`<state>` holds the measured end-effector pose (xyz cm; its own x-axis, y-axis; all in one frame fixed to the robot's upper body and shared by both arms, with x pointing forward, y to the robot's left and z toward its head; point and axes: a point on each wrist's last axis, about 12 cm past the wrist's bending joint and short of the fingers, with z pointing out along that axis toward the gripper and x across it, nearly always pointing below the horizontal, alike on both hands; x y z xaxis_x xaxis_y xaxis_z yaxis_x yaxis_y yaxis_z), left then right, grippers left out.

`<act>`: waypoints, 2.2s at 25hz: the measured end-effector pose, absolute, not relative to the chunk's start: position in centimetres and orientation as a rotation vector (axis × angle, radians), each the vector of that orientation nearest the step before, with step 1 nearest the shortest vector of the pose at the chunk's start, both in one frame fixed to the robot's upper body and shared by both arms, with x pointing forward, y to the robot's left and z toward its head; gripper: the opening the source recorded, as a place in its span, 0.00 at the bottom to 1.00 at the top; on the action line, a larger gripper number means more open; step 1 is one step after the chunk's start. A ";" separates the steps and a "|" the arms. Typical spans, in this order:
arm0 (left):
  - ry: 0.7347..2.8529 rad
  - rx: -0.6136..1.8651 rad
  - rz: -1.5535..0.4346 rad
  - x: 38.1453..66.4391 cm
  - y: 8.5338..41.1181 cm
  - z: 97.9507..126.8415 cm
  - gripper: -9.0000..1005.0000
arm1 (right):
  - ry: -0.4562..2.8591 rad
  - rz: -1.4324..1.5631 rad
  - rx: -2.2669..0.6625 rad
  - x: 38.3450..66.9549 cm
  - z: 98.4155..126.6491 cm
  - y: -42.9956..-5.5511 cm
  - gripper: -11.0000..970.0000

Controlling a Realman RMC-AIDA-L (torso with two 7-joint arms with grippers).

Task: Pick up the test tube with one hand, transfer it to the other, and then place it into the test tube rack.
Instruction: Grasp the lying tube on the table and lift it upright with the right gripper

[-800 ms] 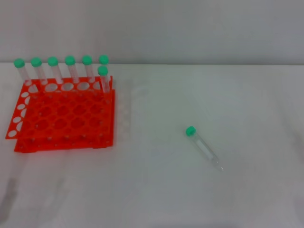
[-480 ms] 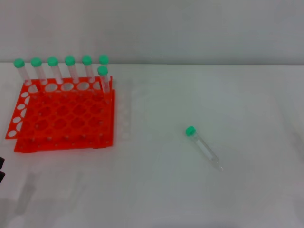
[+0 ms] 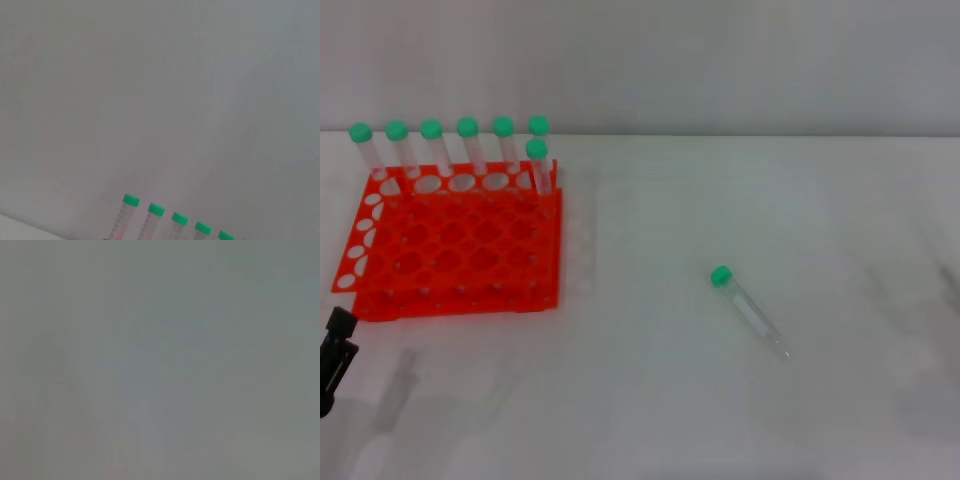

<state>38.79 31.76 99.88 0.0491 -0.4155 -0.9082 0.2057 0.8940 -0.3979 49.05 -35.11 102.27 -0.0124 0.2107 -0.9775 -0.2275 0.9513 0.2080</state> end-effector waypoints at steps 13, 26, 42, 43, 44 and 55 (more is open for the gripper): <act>1.456 -0.189 -0.495 40.3 31.1 99.9 0.89 | 1.694 0.765 -0.437 56.9 109.1 -31.4 0.84; 1.450 -0.192 -0.534 40.9 30.1 99.9 0.89 | 2.194 0.168 -0.909 57.9 120.1 -22.0 0.83; 1.457 -0.202 -0.514 40.8 30.3 99.8 0.89 | 2.312 0.074 -1.185 55.7 119.1 -11.5 0.82; 1.455 -0.203 -0.515 40.8 30.3 99.9 0.89 | 2.331 0.073 -1.186 55.6 118.9 -11.2 0.81; 1.454 -0.204 -0.517 40.8 30.3 99.9 0.89 | 2.349 0.071 -1.186 55.6 118.7 -11.0 0.81; 1.434 -0.174 -0.529 42.1 30.1 100.4 0.89 | 2.513 0.025 -1.101 57.1 116.7 -9.4 0.80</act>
